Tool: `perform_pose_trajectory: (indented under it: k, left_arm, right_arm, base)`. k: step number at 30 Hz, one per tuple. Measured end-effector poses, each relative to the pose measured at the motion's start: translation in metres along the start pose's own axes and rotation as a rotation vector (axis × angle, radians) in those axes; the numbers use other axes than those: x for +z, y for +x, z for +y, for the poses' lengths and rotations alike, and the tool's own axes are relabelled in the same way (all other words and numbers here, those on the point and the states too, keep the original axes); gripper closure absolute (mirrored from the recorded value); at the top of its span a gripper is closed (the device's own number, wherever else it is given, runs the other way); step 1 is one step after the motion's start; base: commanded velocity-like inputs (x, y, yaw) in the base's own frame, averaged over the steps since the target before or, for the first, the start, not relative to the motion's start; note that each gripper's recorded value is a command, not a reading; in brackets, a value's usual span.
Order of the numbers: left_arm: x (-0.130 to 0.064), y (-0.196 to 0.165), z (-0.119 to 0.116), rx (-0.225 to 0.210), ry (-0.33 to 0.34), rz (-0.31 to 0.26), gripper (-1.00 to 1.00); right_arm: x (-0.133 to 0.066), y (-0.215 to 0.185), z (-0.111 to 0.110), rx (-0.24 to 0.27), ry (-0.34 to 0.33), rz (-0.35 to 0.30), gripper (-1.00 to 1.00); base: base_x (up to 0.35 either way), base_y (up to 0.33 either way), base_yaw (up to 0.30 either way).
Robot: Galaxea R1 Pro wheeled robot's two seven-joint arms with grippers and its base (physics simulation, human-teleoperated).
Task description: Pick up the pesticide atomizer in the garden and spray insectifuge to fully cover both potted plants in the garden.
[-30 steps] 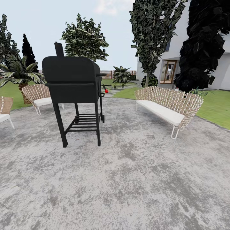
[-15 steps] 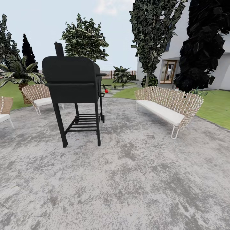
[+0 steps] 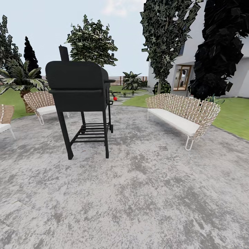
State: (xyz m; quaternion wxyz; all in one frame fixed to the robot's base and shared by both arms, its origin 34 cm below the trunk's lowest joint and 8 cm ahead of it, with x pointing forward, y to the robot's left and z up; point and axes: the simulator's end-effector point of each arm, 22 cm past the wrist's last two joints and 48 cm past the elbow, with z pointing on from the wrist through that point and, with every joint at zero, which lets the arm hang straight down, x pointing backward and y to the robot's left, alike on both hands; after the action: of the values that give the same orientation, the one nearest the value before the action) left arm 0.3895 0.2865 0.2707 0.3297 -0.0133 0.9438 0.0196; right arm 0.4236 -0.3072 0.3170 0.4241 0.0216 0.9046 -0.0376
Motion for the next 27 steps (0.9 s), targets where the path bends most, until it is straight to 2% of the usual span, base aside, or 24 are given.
perform_pose_trajectory:
  k: [4,18,20,24,27]
  left_arm:
    - [0.000,0.000,0.001,0.002,-0.001,0.000,-1.00]
    - [0.000,0.000,0.000,0.005,0.001,0.001,-1.00]
    - [0.000,0.001,0.000,0.005,0.001,0.001,-1.00]
    - [0.000,0.001,0.000,0.005,0.001,0.002,-1.00]
    - [0.000,0.001,0.000,0.006,0.001,0.002,-1.00]
  right_arm:
    - [0.000,0.000,0.000,0.000,0.000,0.001,-1.00]
    - [-0.001,0.002,0.001,0.001,0.000,0.005,-1.00]
    - [-0.002,0.009,0.002,0.002,0.000,0.018,-1.00]
    - [-0.012,0.047,0.004,0.008,0.000,0.102,-1.00]
    - [-0.017,0.060,0.007,0.009,-0.006,0.129,-1.00]
  base:
    - [0.098,-0.100,0.000]
    - [0.225,-0.229,0.000]
    - [0.235,-0.235,0.000]
    - [0.238,-0.235,0.000]
    - [0.240,-0.235,0.000]
